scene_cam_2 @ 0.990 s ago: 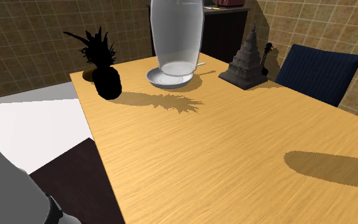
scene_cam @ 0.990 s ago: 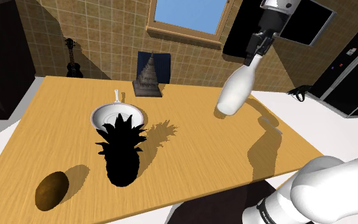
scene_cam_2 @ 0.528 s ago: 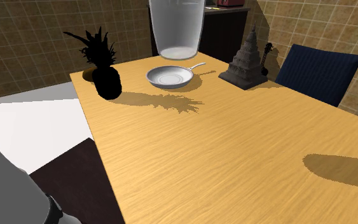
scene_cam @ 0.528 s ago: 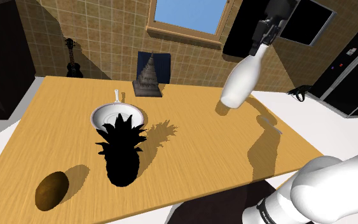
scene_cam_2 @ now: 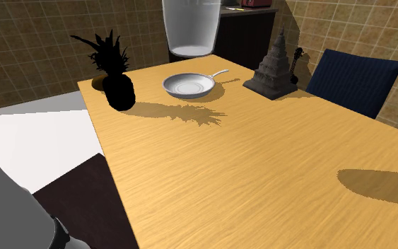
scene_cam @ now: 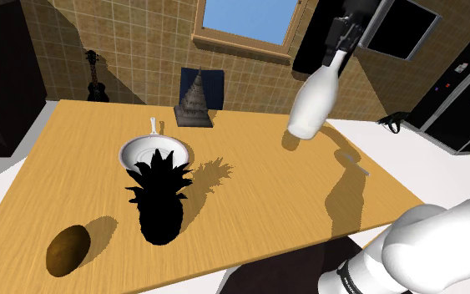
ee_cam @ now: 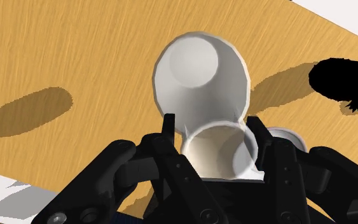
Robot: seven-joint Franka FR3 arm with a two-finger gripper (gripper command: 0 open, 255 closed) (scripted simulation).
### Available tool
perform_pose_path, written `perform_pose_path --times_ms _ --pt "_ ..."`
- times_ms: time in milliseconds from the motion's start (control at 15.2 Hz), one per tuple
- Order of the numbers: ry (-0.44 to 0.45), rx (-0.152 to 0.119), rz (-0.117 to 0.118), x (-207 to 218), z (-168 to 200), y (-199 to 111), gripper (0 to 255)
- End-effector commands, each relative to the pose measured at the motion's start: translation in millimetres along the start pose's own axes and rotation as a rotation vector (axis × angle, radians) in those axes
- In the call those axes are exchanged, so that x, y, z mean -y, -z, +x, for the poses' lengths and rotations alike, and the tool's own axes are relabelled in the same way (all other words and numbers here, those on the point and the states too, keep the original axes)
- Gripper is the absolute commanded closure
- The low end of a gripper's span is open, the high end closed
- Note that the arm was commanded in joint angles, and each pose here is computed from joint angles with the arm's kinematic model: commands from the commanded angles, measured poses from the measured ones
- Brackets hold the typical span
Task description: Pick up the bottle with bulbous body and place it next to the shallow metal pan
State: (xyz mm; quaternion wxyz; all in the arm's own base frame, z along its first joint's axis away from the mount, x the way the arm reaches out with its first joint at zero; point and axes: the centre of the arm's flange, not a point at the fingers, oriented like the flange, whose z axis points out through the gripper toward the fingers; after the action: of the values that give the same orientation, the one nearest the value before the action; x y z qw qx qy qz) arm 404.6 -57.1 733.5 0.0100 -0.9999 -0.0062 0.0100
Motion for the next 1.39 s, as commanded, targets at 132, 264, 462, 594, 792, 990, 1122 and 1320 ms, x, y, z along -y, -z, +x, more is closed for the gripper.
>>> perform_pose_path --times_ms 132,264,462,594,792,990,1122,1320 --pt "-0.001 -0.001 0.0 28.6 28.8 -31.2 255" --pt "-0.001 -0.001 0.0 43.4 43.8 -47.1 255" --pt "-0.001 -0.001 0.0 65.7 66.1 -71.0 255" --pt "-0.001 -0.001 0.0 80.6 81.0 -87.0 255" --pt "-0.001 -0.001 0.0 102.9 103.4 -110.9 255" --pt "-0.001 -0.001 0.0 125.2 125.7 -134.8 255" --pt "-0.001 -0.001 0.0 140.0 140.7 -150.7 255" --pt "-0.001 -0.001 0.0 162.3 163.0 -174.6 255"
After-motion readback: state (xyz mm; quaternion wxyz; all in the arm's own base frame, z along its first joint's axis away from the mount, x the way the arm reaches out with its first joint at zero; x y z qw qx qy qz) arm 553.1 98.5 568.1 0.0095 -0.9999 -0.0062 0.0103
